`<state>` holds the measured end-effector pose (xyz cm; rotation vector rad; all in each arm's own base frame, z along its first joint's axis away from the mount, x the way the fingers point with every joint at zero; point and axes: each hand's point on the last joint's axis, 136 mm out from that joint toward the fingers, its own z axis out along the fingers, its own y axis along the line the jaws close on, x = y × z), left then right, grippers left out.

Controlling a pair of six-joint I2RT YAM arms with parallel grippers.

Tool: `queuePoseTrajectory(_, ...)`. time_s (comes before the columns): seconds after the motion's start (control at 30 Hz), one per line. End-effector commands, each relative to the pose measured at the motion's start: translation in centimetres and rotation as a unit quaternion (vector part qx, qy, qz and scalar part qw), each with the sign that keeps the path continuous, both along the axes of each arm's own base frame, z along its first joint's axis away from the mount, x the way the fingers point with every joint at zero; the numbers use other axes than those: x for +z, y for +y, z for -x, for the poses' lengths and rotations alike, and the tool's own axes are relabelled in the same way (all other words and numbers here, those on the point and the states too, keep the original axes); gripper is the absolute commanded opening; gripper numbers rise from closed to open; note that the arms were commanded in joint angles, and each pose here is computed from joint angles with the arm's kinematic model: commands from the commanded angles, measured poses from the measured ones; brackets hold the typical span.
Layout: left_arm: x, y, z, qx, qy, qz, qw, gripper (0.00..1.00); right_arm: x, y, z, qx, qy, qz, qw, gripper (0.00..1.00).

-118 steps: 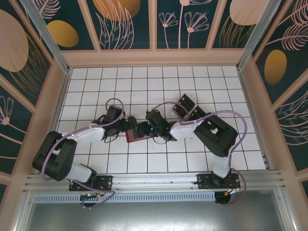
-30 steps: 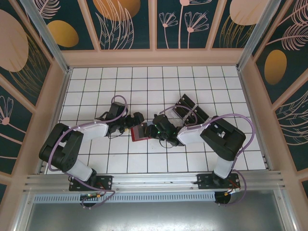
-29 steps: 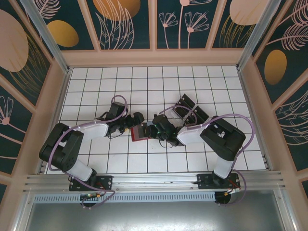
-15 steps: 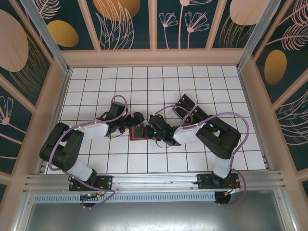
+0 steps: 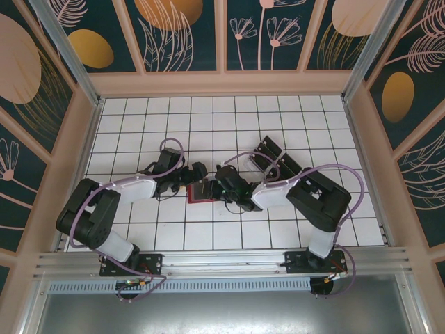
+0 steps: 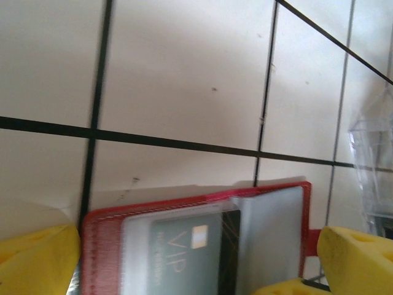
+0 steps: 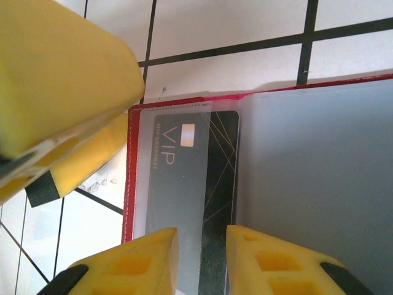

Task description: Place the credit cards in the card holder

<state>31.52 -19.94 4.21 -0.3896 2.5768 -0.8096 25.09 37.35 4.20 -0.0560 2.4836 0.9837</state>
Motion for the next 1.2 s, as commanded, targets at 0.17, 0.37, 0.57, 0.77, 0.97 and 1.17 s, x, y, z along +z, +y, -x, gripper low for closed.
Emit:
queuePoseTrajectory(0.17,1.9,1.9,-0.9,0.029,-0.031,-0.045,0.998,0.99,1.3,-0.6,-0.8,-0.012,-0.024,0.002,1.0,0.27)
queuePoseTrajectory(0.37,2.2,1.1,-1.2,0.015,-0.03,-0.033,0.999,0.98,0.6,-0.3,-1.1,-0.01,-0.02,0.006,1.0,0.26)
queuePoseTrajectory(0.57,1.9,0.6,-1.4,0.008,-0.026,-0.026,0.999,0.98,0.1,-0.1,-1.7,-0.01,-0.018,0.011,1.0,0.26)
queuePoseTrajectory(0.77,1.5,0.4,-1.3,0.007,-0.021,-0.022,1.0,0.99,-0.8,0.4,-2.0,-0.002,-0.01,0.018,1.0,0.26)
queuePoseTrajectory(0.97,1.2,0.3,-1.2,0.006,-0.018,-0.018,1.0,0.99,-0.9,1.0,-1.9,0.008,-0.006,0.015,1.0,0.24)
queuePoseTrajectory(1.17,1.0,0.2,-1.1,0.006,-0.016,-0.012,1.0,0.98,-0.9,1.8,-1.8,0.018,-0.004,0.013,1.0,0.22)
